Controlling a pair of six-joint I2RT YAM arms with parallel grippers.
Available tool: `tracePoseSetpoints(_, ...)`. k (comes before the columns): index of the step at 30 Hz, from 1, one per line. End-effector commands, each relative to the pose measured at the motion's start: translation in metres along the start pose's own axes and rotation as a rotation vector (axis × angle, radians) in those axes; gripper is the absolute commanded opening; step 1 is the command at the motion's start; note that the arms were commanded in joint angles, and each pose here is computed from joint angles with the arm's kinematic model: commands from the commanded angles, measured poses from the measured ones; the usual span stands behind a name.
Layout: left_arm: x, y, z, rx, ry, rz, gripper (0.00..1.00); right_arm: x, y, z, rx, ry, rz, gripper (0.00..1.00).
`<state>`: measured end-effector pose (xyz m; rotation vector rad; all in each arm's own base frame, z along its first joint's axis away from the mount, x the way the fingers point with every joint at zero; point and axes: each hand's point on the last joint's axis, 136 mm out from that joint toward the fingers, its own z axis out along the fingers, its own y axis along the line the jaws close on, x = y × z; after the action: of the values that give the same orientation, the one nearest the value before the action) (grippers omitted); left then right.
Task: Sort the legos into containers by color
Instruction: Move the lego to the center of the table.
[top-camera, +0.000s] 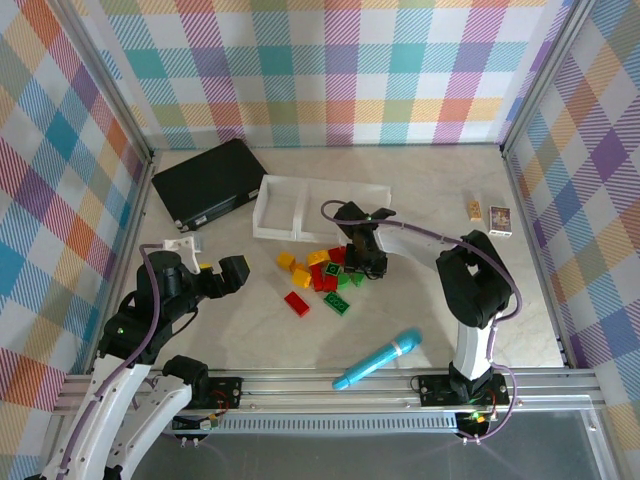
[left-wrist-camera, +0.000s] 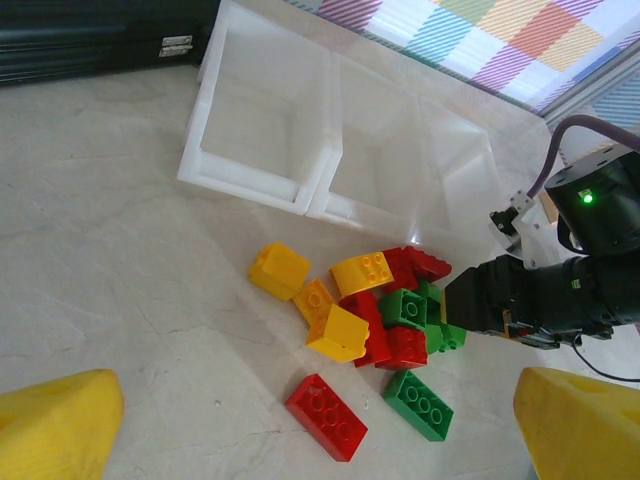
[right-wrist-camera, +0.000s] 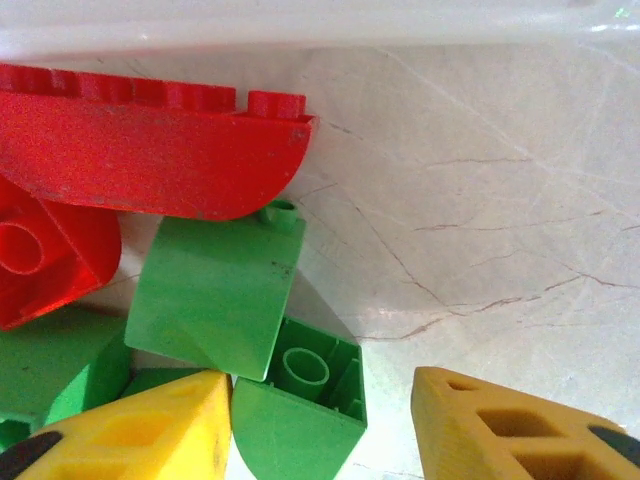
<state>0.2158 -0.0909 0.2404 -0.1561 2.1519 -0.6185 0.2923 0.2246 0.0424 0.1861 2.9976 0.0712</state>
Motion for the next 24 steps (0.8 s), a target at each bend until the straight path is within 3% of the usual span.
tracePoseSetpoints(1, 0.007, -0.002, 0.002, 0.020, 0.025, -0.008, 0.99, 0.006, -0.013, -0.002, 0.065, 0.006, -0.025, 0.50)
tracePoseSetpoints(13, 0.009, -0.001, 0.004, 0.017, 0.033, -0.013, 1.00, 0.012, -0.031, -0.014, 0.106, -0.010, -0.065, 0.48)
tracePoseSetpoints(24, 0.011, 0.002, 0.006, 0.003, 0.038, -0.013, 1.00, 0.019, -0.022, -0.013, 0.048, 0.014, -0.159, 0.63)
